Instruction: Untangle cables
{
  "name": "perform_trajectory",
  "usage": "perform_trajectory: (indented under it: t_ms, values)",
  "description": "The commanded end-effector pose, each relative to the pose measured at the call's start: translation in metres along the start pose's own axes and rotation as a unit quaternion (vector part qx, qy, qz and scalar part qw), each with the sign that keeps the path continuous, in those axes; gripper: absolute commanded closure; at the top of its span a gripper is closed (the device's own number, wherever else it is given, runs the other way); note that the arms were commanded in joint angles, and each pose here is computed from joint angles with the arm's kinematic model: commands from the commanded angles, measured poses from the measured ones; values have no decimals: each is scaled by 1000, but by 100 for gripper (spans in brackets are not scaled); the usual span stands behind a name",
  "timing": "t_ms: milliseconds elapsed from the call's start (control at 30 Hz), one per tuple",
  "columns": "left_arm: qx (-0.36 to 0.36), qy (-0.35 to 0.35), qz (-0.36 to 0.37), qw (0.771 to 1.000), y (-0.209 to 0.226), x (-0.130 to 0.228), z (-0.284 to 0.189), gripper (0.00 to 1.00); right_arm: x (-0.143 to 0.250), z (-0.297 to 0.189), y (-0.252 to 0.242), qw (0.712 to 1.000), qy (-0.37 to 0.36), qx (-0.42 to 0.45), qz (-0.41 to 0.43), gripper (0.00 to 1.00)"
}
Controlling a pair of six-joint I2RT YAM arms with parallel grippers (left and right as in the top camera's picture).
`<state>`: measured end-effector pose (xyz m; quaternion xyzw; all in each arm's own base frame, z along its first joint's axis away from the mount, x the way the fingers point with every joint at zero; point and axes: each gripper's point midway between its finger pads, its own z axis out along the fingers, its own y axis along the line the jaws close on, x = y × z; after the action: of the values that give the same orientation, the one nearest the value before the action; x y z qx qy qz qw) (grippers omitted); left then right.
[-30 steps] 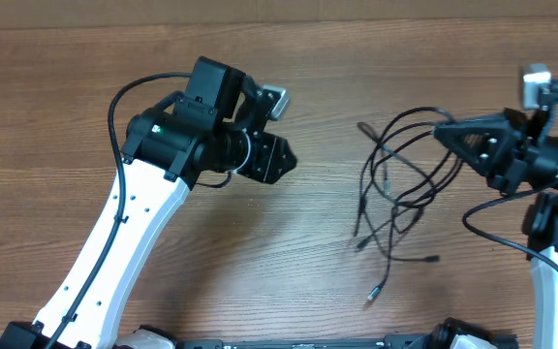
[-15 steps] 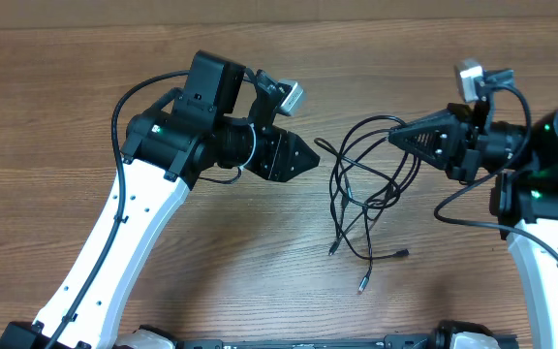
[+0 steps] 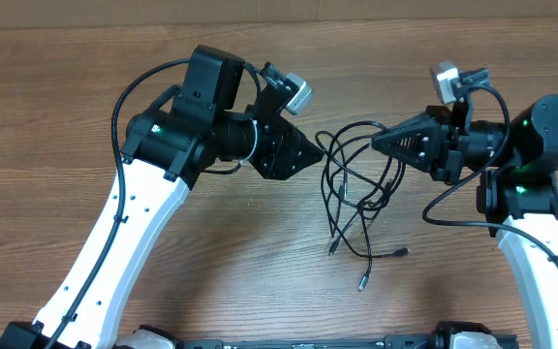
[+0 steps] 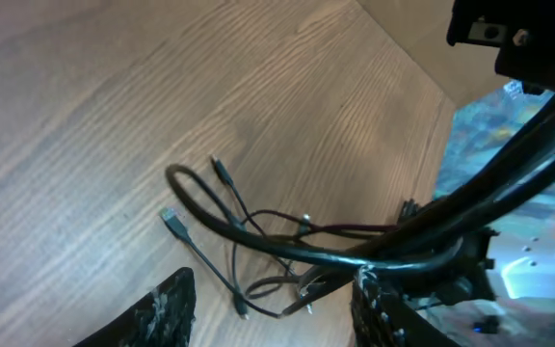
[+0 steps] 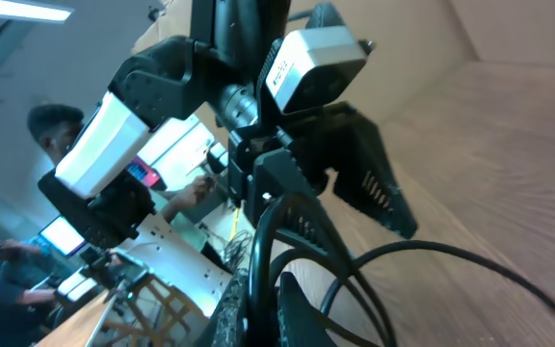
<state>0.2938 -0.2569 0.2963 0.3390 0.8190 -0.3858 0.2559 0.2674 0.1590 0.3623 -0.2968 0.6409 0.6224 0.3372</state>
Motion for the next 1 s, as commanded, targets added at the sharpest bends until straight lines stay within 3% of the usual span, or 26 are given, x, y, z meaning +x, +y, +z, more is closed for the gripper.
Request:
perform_trajectory:
  t_ms: [0,433,633,700,733,767,833,967]
  values:
    - [6,-5,59,998,-2,-2,-1,48,1,4,9,1000,15,-17,-13,96]
    - [14,-2,133,991,-9,-1,3,48,-1,5,7,1000,9,-11,-13,96]
    - [22,10,237,971,-23,4,14,35,-7,5,2,1000,-7,4,4,96]
    - [13,16,254,967,-22,5,16,35,-7,5,2,1000,-7,3,15,96]
    - [6,19,260,965,-21,5,17,37,-6,5,2,1000,-7,3,22,96]
    - [-3,22,263,964,-18,6,18,49,-7,5,2,1000,-7,3,29,96]
    - [-12,26,264,964,-16,6,18,96,-7,5,2,999,-7,3,34,96]
    - [-21,32,248,968,-12,8,18,96,-7,5,2,999,-7,3,35,91]
